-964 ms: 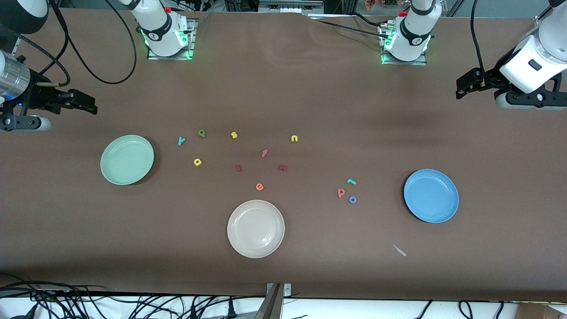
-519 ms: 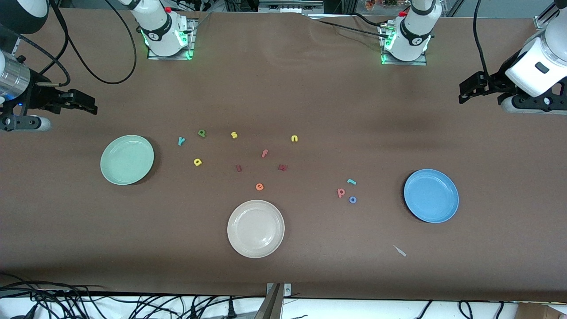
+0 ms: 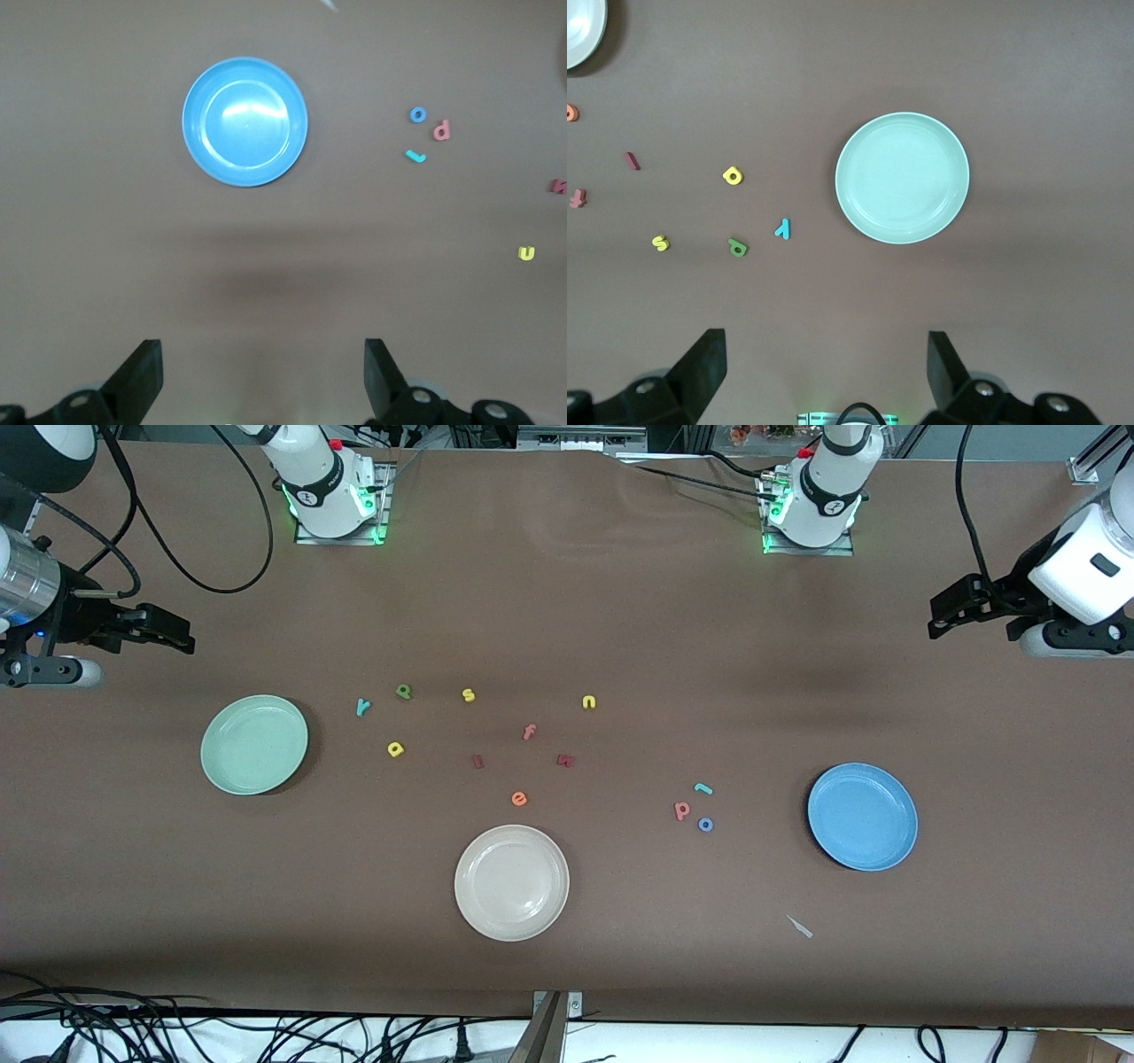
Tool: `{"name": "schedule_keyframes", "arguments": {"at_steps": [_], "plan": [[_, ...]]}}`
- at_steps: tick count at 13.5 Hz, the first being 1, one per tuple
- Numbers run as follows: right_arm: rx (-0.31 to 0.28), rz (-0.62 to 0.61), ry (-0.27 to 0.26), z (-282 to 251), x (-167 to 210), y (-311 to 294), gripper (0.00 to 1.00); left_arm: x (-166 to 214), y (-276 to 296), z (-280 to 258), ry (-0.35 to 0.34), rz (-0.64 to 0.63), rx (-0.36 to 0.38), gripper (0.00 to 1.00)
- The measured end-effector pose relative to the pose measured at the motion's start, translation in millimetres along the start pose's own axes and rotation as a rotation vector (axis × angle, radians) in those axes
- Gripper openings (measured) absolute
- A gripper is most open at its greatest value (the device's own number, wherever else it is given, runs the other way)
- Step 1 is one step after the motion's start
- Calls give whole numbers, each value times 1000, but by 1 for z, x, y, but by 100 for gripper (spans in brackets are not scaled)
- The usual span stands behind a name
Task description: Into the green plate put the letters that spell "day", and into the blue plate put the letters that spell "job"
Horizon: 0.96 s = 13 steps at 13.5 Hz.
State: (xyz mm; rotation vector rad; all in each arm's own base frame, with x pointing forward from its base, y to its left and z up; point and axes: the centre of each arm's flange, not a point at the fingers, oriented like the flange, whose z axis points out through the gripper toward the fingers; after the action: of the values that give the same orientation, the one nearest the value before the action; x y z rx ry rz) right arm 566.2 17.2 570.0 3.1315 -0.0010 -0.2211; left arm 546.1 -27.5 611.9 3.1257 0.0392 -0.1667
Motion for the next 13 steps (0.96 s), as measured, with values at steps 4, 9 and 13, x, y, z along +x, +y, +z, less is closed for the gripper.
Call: {"name": "schedule_keyframes", "arguments": {"at_steps": [4, 9, 13], "plan": [[0, 0, 0, 0, 0, 0, 100, 0, -33, 4, -31, -60, -5, 100], [0, 0, 0, 0, 0, 0, 100, -3, -24, 5, -58, -42, -2, 100], [0, 0, -1, 0, 0, 0, 100, -3, -19, 3, -52, -33, 0, 100]]}}
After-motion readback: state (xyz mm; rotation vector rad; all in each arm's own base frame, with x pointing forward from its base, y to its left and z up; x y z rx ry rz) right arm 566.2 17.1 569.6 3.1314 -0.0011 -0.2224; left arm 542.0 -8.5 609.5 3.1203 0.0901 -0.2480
